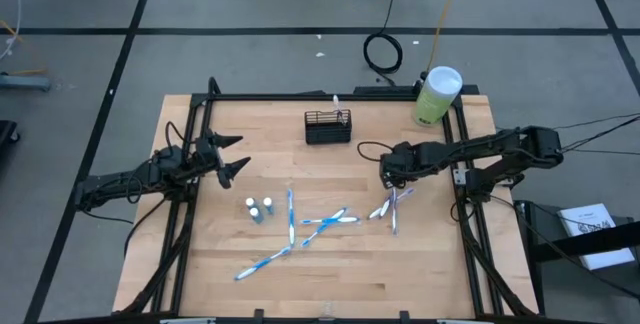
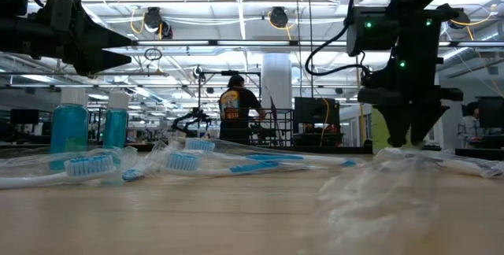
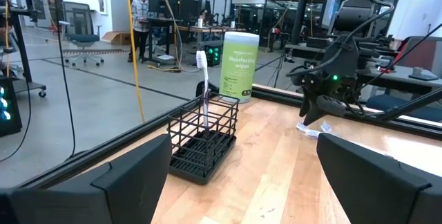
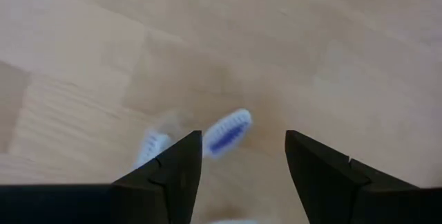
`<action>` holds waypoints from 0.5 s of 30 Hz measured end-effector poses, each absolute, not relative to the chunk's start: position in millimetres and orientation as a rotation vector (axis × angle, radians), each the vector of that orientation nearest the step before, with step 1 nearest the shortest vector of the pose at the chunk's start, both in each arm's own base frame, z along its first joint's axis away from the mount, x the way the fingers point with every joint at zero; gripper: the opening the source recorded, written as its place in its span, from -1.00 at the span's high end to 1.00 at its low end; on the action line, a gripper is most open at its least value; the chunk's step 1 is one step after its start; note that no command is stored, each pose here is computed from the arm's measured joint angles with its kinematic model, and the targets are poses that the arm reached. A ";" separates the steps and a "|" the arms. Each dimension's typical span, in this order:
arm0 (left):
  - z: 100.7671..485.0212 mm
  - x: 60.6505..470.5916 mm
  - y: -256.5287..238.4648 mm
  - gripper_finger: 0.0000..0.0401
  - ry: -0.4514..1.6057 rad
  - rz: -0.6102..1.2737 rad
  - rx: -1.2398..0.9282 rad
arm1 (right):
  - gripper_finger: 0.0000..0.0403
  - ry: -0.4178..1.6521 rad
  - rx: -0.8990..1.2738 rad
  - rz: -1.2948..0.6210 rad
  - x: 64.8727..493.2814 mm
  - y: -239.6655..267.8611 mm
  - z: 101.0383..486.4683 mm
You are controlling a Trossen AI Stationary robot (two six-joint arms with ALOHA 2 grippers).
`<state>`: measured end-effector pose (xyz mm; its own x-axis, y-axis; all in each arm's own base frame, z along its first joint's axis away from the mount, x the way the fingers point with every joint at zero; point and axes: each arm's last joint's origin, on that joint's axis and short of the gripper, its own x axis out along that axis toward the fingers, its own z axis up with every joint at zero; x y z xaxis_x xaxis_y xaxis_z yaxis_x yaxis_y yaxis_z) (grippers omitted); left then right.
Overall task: Pick & Place toothbrushing station
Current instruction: Put the violet toothbrush into the right compartment of the wire organizer
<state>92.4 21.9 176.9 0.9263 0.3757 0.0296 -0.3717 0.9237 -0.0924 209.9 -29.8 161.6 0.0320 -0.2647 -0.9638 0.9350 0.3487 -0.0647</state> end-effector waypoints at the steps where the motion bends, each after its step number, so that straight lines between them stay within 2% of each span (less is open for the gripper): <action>1: 176.8 92.5 21.9 -0.83 -0.047 0.384 -0.086 | 0.01 1.152 0.754 -1.056 211.2 -29.9 159.7; 9: 177.0 92.4 21.9 -0.83 -0.047 0.384 -0.086 | 0.01 1.133 0.804 -1.109 199.1 -33.2 139.8; 15: 176.9 92.4 21.9 -0.83 -0.047 0.383 -0.086 | 0.01 1.079 0.844 -1.072 196.9 -33.0 128.9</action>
